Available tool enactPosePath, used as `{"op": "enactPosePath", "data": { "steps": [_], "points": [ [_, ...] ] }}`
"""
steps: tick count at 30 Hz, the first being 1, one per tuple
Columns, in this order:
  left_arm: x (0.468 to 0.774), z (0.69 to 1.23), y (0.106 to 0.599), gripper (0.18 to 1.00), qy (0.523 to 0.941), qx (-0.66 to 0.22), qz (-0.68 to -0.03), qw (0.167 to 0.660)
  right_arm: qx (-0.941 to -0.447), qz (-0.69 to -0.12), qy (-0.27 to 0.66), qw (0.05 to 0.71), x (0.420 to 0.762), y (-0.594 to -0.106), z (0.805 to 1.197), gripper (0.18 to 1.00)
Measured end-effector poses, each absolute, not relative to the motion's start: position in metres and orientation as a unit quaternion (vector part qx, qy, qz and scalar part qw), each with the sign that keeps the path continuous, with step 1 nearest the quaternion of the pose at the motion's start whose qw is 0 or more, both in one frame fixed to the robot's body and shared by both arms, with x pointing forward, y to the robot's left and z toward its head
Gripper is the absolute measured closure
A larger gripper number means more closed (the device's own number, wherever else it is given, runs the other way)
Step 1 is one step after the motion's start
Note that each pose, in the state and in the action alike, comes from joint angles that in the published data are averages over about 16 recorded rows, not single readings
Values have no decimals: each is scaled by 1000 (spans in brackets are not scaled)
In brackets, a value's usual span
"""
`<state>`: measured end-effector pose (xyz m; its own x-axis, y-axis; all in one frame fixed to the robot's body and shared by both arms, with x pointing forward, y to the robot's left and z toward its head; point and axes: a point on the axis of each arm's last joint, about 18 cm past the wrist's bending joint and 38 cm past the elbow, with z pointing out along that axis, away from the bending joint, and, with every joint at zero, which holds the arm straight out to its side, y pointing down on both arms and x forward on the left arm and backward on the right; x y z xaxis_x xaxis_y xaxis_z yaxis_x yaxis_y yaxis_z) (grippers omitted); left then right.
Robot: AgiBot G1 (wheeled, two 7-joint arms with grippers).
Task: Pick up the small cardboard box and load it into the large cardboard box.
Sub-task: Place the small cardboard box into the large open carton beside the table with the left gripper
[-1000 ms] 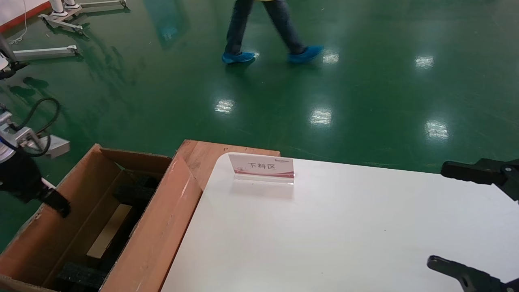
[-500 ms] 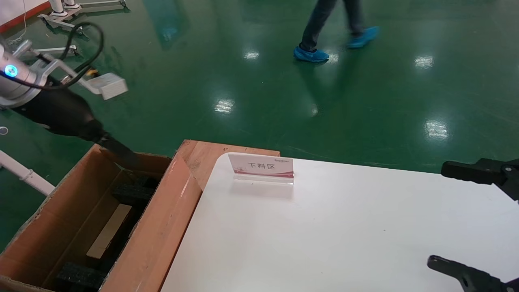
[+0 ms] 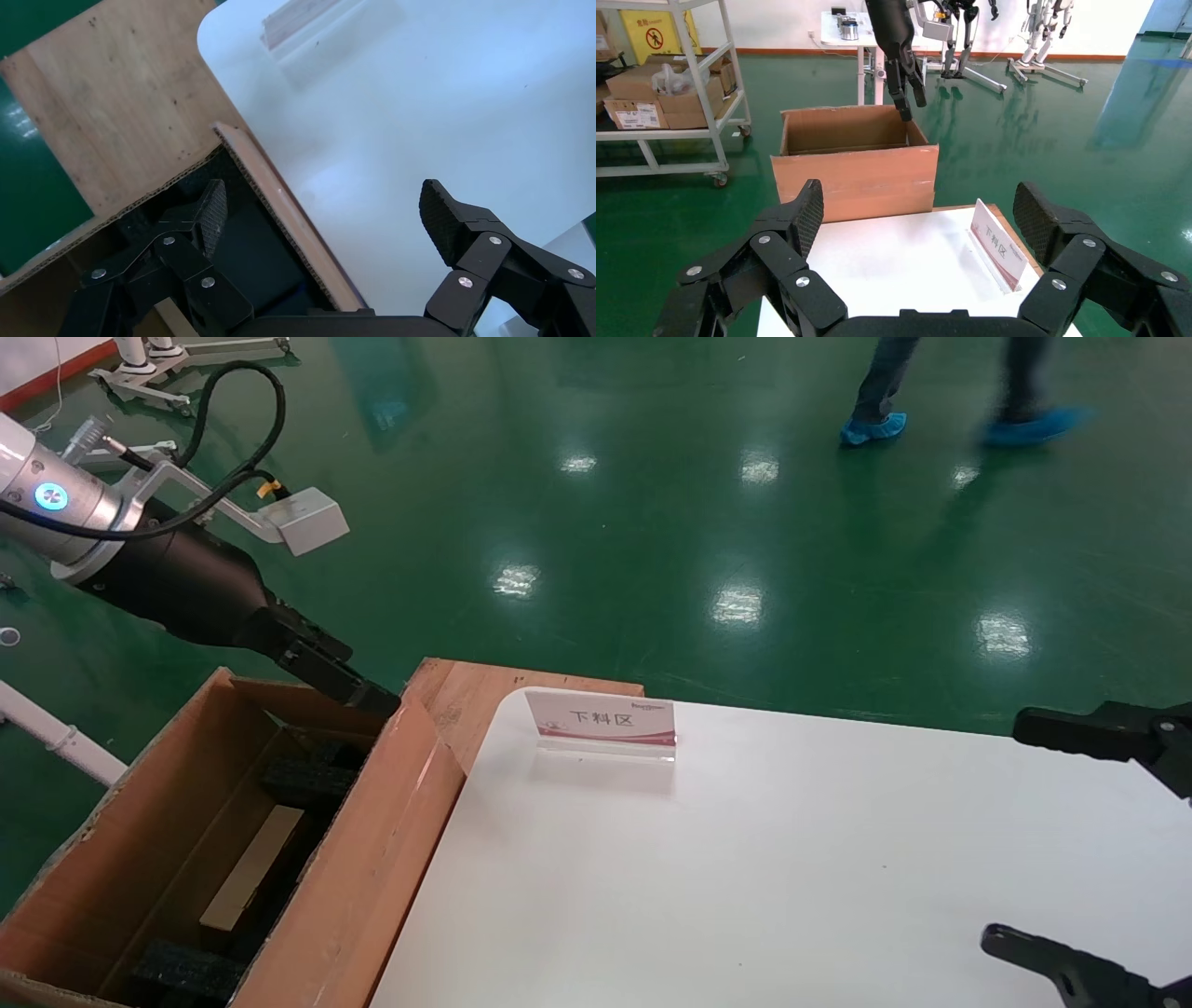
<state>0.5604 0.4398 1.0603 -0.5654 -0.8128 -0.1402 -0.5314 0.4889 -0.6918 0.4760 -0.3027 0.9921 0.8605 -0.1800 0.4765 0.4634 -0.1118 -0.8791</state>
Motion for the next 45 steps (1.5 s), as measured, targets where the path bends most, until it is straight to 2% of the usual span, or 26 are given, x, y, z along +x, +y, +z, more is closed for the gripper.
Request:
{"op": "enactPosePath", "data": {
  "steps": [13, 24, 34, 45],
  "points": [
    [577, 1014, 362, 184, 864, -273, -393, 156, -705, -244, -101, 659, 476, -303, 992, 178],
    [568, 990, 308, 184, 855, -154, -481, 115, -705, -244, -101, 659, 476, -303, 992, 178],
    [549, 983, 282, 184, 822, -61, -555, 113, -705, -244, -101, 659, 476, -303, 992, 178],
    [520, 985, 278, 184, 771, 22, -619, 148, -705, -244, -101, 659, 476, -303, 992, 178]
  ]
}}
